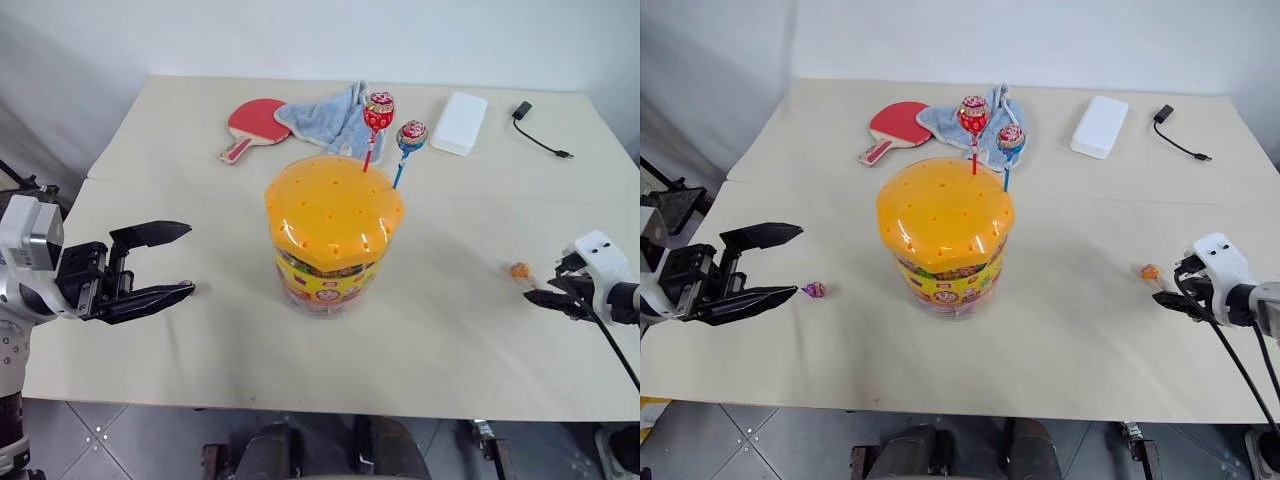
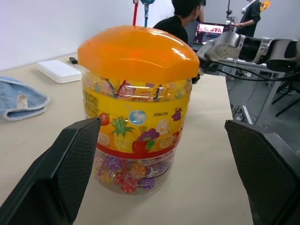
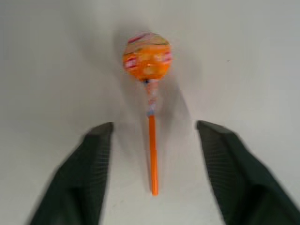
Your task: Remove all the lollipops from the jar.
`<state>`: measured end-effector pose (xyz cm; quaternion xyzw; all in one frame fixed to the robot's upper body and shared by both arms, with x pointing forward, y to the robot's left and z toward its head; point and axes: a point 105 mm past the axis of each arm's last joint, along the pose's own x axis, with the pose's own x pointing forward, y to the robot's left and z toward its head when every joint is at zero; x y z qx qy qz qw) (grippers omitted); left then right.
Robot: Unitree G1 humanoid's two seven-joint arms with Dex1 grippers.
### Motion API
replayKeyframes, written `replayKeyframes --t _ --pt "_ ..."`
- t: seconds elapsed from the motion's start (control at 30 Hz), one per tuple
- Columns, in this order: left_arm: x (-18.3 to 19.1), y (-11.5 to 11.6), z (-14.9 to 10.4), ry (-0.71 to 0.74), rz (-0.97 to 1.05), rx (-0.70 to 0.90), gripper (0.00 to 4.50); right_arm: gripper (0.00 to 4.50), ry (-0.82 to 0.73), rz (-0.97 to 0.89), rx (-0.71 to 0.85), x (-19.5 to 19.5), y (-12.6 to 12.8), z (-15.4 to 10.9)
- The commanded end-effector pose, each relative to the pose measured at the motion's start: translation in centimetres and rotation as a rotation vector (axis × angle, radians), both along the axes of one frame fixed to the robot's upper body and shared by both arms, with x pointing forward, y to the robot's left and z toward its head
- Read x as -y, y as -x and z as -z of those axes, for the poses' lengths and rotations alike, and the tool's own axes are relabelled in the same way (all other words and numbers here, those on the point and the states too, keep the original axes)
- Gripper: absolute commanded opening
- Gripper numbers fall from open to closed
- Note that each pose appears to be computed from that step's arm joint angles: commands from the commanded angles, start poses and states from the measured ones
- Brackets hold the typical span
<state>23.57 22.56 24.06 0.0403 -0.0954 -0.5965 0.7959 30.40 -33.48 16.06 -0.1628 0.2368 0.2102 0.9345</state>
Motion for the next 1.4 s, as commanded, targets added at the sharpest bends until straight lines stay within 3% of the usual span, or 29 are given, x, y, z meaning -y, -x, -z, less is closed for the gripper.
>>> replayKeyframes --t 0.03,0.27,0.43,0.53,0.7,0.8,0.97,1.03,1.2,1.4 --pt "-0.6 0.2 -1.3 0.027 -0.015 0.046 4.5 3.29 -0.105 -0.374 0.356 -4.6 1.2 -8.4" --pt "-0.4 0.2 -1.3 0.076 -0.012 0.029 4.5 3.29 -0.414 -0.701 0.542 -16.7 0.0 -13.2" --pt "-0.3 0.3 -1.3 0.093 -0.027 0.032 4.5 3.29 -0.48 -0.769 0.595 -20.2 -0.7 -14.6" --pt "-0.4 0.4 -1.4 0.102 -0.036 0.035 4.5 2.65 -0.517 -0.839 0.572 -21.7 0.0 -14.7" --pt "-0.5 0.6 -1.5 0.117 -0.053 0.038 4.5 0.95 -0.544 -0.872 0.543 -21.8 0.6 -14.3" --pt "-0.6 0.6 -1.3 0.118 -0.057 0.034 4.5 0.02 -0.48 -0.82 0.532 -20.5 -0.2 -13.6" --pt "-0.6 0.6 -1.3 0.121 -0.061 0.035 4.5 0.18 -0.493 -0.669 0.444 -17.1 -2.0 -13.0" --pt "-0.6 0.6 -1.2 0.12 -0.062 0.035 4.5 0.59 -0.481 -0.761 0.425 -17.2 -0.2 -13.2" --pt "-0.8 0.4 -1.3 0.121 -0.063 0.033 4.5 2.17 -0.495 -0.902 0.452 -19.1 2.1 -13.6" --pt "-0.6 0.4 -1.3 0.124 -0.054 0.029 4.5 2.17 -0.533 -0.95 0.482 -21.6 2.2 -14.3"
